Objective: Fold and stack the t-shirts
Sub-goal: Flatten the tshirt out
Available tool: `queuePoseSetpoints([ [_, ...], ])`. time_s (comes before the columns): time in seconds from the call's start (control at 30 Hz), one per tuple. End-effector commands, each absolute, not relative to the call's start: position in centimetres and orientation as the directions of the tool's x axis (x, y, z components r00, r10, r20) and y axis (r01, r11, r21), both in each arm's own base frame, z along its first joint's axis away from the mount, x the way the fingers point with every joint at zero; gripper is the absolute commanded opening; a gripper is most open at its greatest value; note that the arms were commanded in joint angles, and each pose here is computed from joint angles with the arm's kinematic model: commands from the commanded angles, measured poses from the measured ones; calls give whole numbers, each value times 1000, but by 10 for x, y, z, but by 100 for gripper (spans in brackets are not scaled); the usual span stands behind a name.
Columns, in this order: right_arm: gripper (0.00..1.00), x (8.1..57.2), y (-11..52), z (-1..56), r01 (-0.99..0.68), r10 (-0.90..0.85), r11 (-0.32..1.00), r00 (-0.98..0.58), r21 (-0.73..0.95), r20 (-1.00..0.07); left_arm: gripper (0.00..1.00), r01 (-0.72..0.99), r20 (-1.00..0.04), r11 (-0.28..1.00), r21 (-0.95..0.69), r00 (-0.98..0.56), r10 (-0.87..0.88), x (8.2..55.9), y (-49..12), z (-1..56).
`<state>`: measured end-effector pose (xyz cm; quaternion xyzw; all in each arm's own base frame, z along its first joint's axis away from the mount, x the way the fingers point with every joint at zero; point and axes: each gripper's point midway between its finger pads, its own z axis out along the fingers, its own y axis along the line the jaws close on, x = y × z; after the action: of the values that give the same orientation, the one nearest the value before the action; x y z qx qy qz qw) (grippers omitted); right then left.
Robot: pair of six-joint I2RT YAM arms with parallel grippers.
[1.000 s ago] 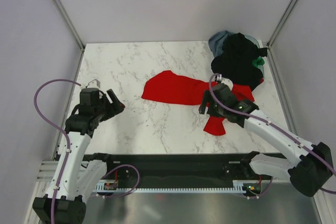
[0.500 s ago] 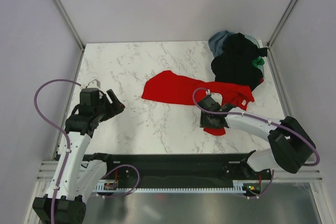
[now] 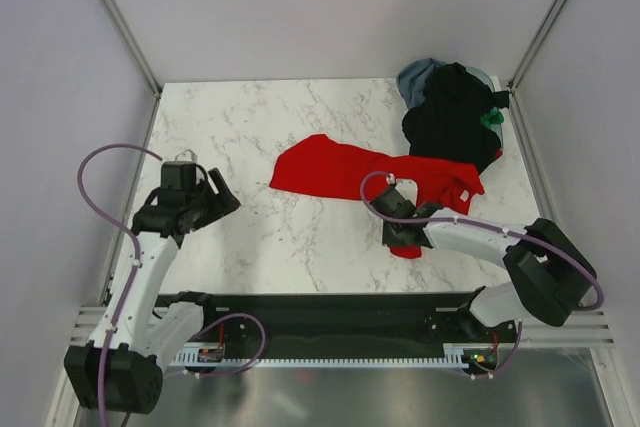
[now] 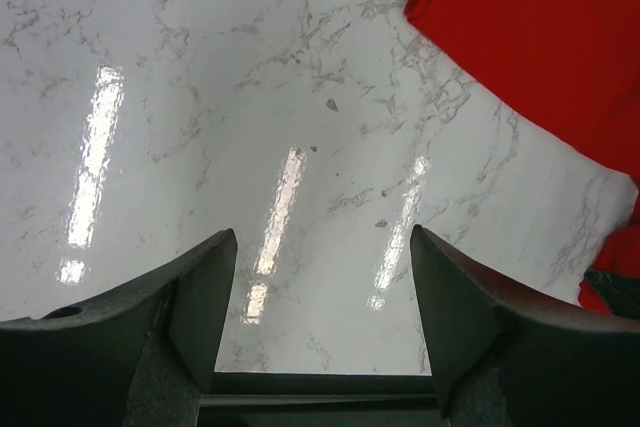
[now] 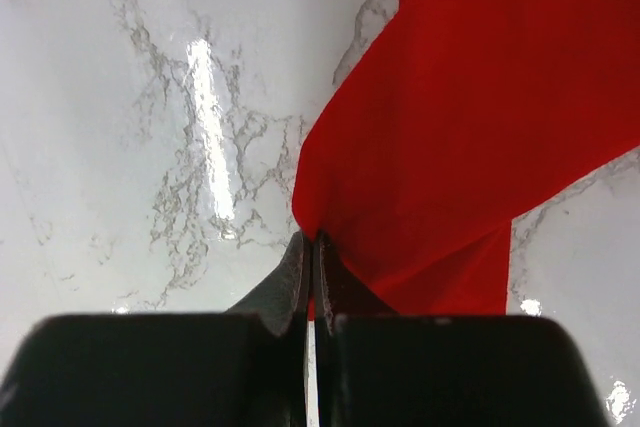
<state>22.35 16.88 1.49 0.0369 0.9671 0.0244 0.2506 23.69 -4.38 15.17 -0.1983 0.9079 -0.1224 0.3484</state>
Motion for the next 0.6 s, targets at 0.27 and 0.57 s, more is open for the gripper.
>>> queuePoseSetpoints([
  [0.27, 0, 197, 158, 48, 26, 91, 990, -868, 137, -488, 72, -249, -452, 890, -382, -790, -415, 334, -115, 90],
  [0.57, 0, 185, 153, 79, -23, 94, 978, -840, 209, -534, 70, -217, -468, 921, -324, -809, -356, 396, -155, 53],
])
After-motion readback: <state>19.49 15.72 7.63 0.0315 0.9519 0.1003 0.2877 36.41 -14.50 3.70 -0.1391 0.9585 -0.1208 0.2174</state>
